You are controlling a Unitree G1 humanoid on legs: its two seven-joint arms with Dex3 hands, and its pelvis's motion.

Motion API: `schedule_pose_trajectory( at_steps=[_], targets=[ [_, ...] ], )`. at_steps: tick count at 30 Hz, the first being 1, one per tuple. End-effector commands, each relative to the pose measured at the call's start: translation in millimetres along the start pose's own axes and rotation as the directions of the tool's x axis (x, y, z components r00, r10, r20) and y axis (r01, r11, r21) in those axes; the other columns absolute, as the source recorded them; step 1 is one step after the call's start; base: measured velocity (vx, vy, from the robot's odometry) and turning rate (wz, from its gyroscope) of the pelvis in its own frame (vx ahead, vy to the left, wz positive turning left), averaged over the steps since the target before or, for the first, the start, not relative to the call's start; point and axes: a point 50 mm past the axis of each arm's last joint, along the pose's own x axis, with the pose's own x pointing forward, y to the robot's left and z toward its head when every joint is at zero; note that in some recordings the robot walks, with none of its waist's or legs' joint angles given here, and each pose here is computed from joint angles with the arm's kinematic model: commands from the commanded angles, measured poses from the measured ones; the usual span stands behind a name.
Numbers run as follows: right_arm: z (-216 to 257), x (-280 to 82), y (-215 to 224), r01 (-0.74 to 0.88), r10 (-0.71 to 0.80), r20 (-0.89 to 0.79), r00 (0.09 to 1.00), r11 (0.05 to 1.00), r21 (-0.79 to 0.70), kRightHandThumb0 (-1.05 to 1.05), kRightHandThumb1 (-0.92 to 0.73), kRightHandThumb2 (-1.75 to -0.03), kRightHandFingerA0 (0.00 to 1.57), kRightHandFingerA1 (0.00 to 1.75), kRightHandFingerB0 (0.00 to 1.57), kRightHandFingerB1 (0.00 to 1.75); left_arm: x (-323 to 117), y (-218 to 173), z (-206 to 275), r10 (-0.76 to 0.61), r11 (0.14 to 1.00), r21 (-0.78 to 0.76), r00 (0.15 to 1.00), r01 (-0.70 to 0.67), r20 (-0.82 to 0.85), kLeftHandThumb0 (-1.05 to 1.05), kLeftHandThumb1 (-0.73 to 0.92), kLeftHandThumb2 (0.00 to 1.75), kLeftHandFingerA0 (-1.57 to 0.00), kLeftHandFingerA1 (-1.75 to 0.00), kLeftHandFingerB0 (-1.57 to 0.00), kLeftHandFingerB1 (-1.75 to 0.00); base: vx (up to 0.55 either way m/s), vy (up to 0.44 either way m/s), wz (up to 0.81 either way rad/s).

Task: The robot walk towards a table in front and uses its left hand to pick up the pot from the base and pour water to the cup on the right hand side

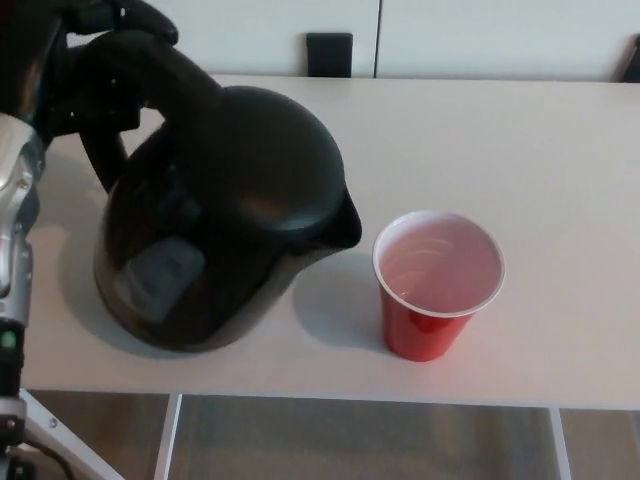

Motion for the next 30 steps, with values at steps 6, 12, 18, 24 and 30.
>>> schedule_pose_trajectory(
  at_steps=[6,12,18,24,30],
  targets=[
    [8.7,2.1,-0.6,0.008,-0.008,0.022,1.000,0.999,-0.031,-0.21,-0.56,-0.56,0.75,0.49,0.61,0.44,7.1,-24.9,61.5,0.060,0.931,0.330,0.958,-0.156,0.282,-0.13,0.76,0.68,-0.96,-1.55,-0.74,-1.19,0.00,0.000,0.00],
    [13.1,3.7,1.3,-0.025,0.026,0.020,0.999,0.999,-0.033,-0.18,-0.60,-0.58,0.63,0.47,0.55,0.44,3.3,-45.8,80.5,0.015,0.853,0.474,0.919,-0.217,0.395,-0.09,0.75,0.67,-0.96,-1.53,-0.79,-1.16,0.00,0.000,0.00],
    [16.4,4.9,2.3,-0.026,0.027,0.020,0.999,0.999,-0.035,-0.21,-0.56,-0.57,0.61,0.46,0.55,0.43,1.6,-57.1,93.5,-0.009,0.792,0.541,0.882,-0.281,0.472,-0.04,0.77,0.67,-0.82,-1.71,-0.70,-1.35,0.00,0.000,0.00],
    [18.5,6.1,3.2,-0.001,0.002,0.021,1.000,0.999,-0.042,-0.17,-0.60,-0.57,0.62,0.45,0.55,0.43,2.8,-60.7,105.7,-0.013,0.755,0.571,0.864,-0.322,0.503,-0.06,0.77,0.66,-0.78,-1.75,-0.67,-1.40,0.00,0.000,0.00],
    [19.7,6.9,4.0,0.003,-0.002,0.017,1.000,0.998,-0.055,-0.19,-0.61,-0.58,0.65,0.46,0.55,0.42,4.5,-57.0,112.7,-0.026,0.737,0.578,0.840,-0.350,0.542,-0.05,0.77,0.66,-0.81,-1.75,-0.71,-1.34,0.00,0.000,0.00]
  ],
)
